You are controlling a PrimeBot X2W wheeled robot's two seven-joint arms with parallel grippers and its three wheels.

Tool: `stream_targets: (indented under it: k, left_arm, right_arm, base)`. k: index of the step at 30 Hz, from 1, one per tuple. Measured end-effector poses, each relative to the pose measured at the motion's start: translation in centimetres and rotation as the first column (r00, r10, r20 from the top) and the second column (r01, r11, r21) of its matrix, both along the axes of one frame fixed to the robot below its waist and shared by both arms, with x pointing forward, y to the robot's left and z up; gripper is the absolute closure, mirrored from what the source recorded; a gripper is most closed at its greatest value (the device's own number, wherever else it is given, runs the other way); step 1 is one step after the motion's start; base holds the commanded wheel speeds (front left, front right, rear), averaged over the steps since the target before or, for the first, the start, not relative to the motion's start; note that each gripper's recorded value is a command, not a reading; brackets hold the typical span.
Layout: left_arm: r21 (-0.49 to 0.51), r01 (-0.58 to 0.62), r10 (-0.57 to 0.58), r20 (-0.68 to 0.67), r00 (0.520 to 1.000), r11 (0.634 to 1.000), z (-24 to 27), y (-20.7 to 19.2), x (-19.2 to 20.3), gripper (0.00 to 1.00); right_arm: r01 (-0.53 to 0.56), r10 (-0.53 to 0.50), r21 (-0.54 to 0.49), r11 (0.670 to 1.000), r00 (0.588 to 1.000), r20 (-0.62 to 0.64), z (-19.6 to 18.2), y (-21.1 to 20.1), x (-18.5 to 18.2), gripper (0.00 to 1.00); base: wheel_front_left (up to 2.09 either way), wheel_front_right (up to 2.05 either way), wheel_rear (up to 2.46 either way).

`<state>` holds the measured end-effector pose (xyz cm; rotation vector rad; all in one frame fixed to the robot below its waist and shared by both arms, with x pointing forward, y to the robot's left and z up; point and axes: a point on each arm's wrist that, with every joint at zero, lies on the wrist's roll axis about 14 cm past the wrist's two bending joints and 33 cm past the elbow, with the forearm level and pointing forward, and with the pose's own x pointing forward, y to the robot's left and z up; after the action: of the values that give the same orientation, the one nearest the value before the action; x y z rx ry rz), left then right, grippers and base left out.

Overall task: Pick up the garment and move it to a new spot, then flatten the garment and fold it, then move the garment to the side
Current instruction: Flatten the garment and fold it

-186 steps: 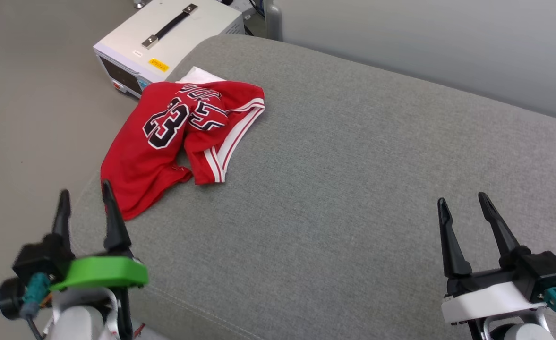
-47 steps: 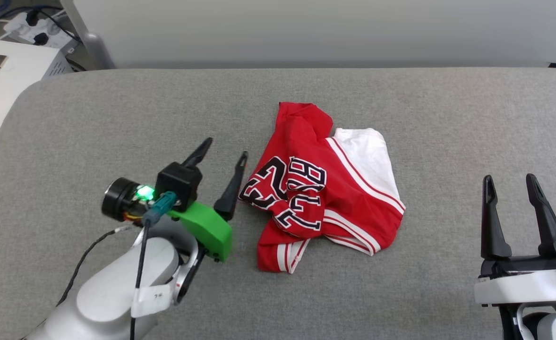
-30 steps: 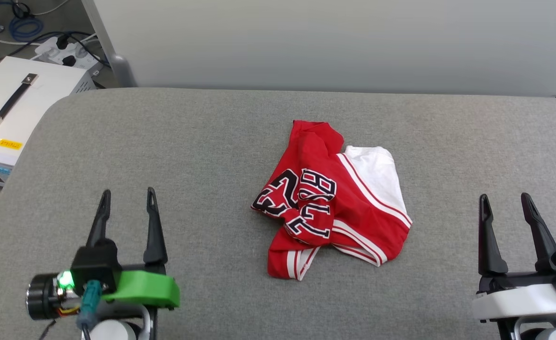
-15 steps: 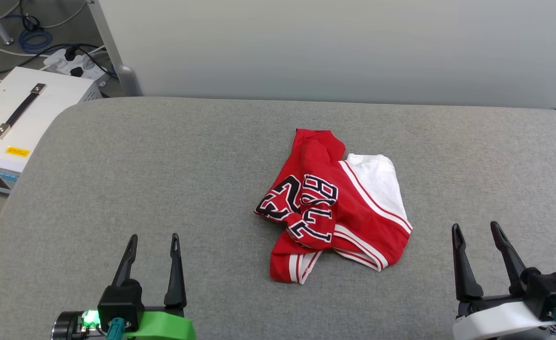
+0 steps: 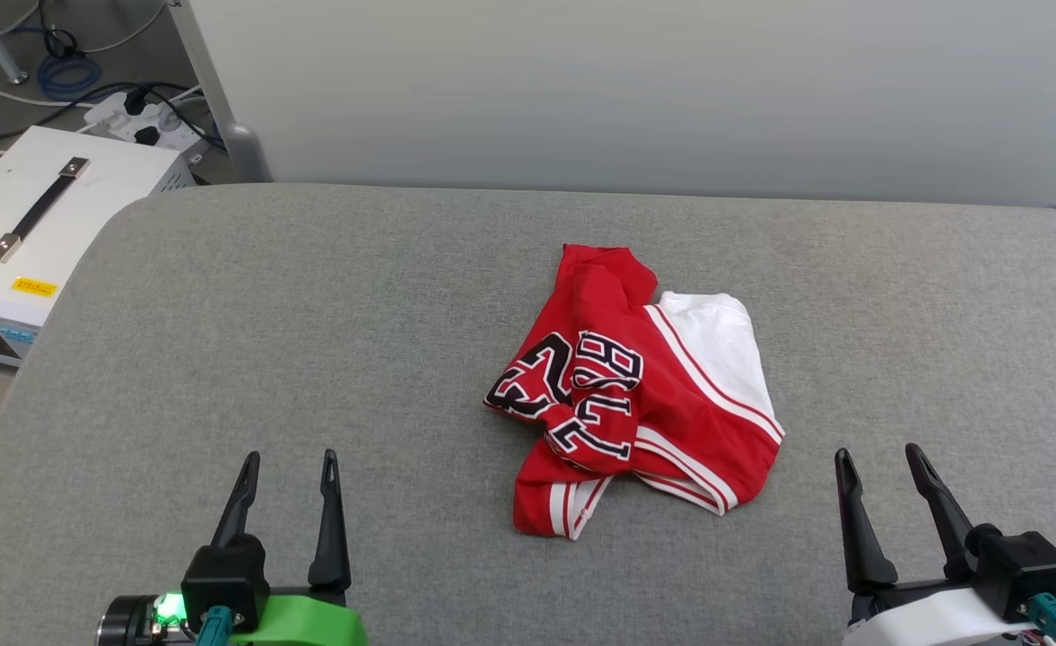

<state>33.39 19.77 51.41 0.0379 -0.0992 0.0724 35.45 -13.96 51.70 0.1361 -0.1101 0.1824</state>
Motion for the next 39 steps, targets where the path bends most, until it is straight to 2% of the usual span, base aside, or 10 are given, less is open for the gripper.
stream_targets:
  k: [13,16,20,24,26,29,34,36,39]
  left_arm:
    - [-0.008,-0.011,0.011,0.0,1.0,1.0,0.0,0.4,0.0,0.0]
    - [-0.012,-0.014,0.013,-0.006,1.0,1.0,-0.2,0.5,0.1,0.0]
    - [-0.015,-0.012,0.012,-0.015,1.0,1.0,-0.5,0.5,0.6,0.0]
    - [-0.018,-0.006,0.006,-0.01,1.0,1.0,-0.4,0.4,1.8,0.0]
    - [-0.023,-0.002,0.001,-0.007,1.0,1.0,-0.3,0.3,2.4,0.0]
    - [-0.027,0.0,0.0,-0.006,1.0,1.0,-0.3,0.3,3.3,0.0]
    - [-0.022,-0.008,0.008,-0.022,1.0,1.0,-0.9,0.6,4.4,0.0]
    - [-0.022,-0.008,0.008,-0.025,1.0,1.0,-1.1,0.6,4.8,0.0]
    - [-0.019,-0.013,0.013,-0.034,0.999,1.0,-1.4,0.8,5.3,0.0]
  right_arm:
    - [0.023,-0.023,-0.001,1.0,0.999,0.036,1.1,-0.8,0.5,0.0]
    - [0.031,-0.028,-0.02,0.999,0.994,0.104,3.2,-1.5,1.9,0.0]
    - [0.025,-0.007,-0.067,0.997,0.968,0.249,7.9,-2.2,4.7,0.0]
    - [-0.009,0.054,-0.136,0.991,0.941,0.335,11.1,-2.0,7.8,0.0]
    - [-0.042,0.098,-0.172,0.984,0.937,0.335,11.4,-1.5,9.4,0.0]
    - [-0.119,0.189,-0.248,0.961,0.941,0.28,10.3,-0.2,12.0,0.0]
    - [-0.288,0.308,-0.345,0.893,0.951,0.003,6.4,2.2,16.0,0.0]
    - [-0.354,0.33,-0.365,0.861,0.935,-0.129,4.4,2.9,16.8,0.0]
    - [-0.459,0.336,-0.387,0.8,0.876,-0.345,0.5,3.6,17.2,0.0]
  base:
    - [0.0,0.0,0.0]
    - [0.0,0.0,0.0]
    - [0.0,0.0,0.0]
    - [0.0,0.0,0.0]
    - [0.0,0.0,0.0]
    - [0.0,0.0,0.0]
    - [0.0,0.0,0.0]
    - [0.0,0.0,0.0]
    - [0.0,0.0,0.0]
